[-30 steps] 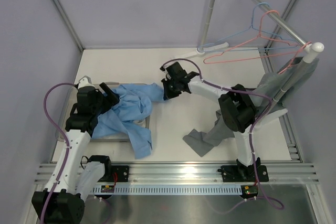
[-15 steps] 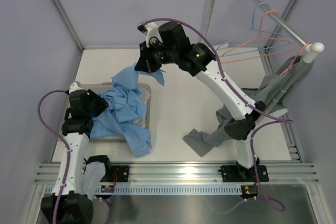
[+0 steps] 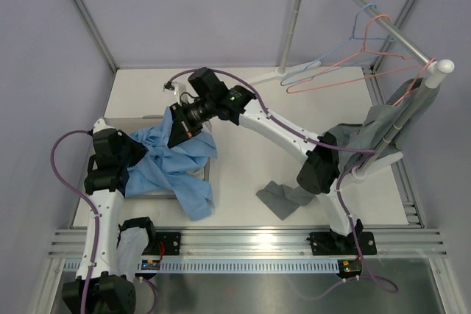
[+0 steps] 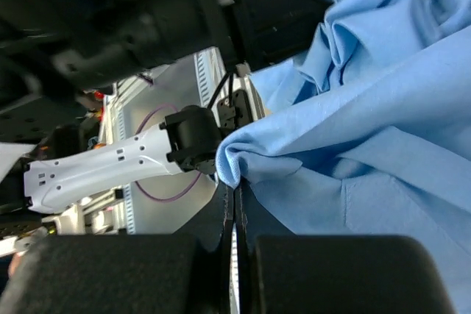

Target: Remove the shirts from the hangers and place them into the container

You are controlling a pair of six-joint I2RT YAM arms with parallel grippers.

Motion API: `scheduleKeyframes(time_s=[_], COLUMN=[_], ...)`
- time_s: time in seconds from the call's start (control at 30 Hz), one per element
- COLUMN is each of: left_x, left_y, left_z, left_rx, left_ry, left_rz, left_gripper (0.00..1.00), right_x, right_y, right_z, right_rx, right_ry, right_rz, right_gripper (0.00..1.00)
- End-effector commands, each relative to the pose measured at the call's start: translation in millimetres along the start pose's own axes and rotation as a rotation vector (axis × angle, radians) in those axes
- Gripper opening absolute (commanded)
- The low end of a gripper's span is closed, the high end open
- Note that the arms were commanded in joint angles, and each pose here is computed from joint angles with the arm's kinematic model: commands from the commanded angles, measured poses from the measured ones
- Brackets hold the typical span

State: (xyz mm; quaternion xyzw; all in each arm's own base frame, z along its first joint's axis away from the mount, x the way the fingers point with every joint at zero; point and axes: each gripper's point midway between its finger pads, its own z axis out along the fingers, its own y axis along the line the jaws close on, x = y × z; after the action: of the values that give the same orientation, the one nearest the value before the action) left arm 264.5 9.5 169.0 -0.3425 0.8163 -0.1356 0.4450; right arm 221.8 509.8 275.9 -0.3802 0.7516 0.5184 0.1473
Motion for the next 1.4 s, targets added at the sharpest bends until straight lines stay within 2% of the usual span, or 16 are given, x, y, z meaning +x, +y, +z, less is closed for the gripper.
scheduleKeyframes(time_s=[0.0,0.17,0.23,0.37,0.6,0.67,0.7,0.73,0.8,0.83,0.87,0.97,1.03,1.13,1.23,1.37], left_x=[-7,-8,-8,-11,-13,-11,-11,-10,-10,-10,-10,-6,-4,-2,0,1], left_y=[-6,-5,-5,-7,-9,-9,-8,-8,-6,-6,-6,-4,-2,1,4,6], left_z=[-5,-8,-8,-12,-13,-11,-10,-9,-7,-6,-5,0,5,9,12,17], left_rx=[0.031,0.032,0.034,0.039,0.047,0.05,0.048,0.046,0.042,0.04,0.039,0.03,0.021,0.004,-0.011,-0.024], left_ry=[-0.024,-0.037,-0.042,-0.061,-0.064,-0.06,-0.058,-0.055,-0.055,-0.052,-0.051,-0.033,-0.019,-0.007,0.003,0.016], left_rz=[0.013,0.011,0.008,-0.001,-0.003,-0.001,-0.001,0.002,0.0,0.0,-0.001,-0.006,-0.013,-0.023,-0.032,-0.033], left_gripper=[0.0,0.0,0.07,0.15,0.24,0.25,0.25,0.26,0.26,0.26,0.26,0.21,0.12,0.03,0.0,0.0], right_x=[12,57,72,106,140,138,137,124,112,92,84,48,30,18,22,67], right_y=[-11,-77,-100,-146,-179,-184,-184,-178,-172,-161,-154,-120,-94,-65,-46,-37], right_z=[25,69,78,97,104,94,89,80,67,53,45,14,-7,-32,-44,-30], right_rx=[-0.068,0.047,0.112,0.225,0.35,0.426,0.45,0.471,0.506,0.53,0.538,0.547,0.537,0.522,0.476,0.42], right_ry=[0.036,0.142,0.172,0.239,0.302,0.303,0.304,0.272,0.243,0.189,0.169,0.073,0.019,-0.033,-0.041,0.061], right_rz=[0.061,0.159,0.192,0.278,0.331,0.285,0.274,0.242,0.203,0.165,0.146,0.086,0.051,0.023,0.01,-0.019], right_gripper=[0.0,0.0,0.0,0.0,0.0,0.09,0.18,0.35,0.49,0.55,0.66,0.81,0.85,0.96,0.99,0.99])
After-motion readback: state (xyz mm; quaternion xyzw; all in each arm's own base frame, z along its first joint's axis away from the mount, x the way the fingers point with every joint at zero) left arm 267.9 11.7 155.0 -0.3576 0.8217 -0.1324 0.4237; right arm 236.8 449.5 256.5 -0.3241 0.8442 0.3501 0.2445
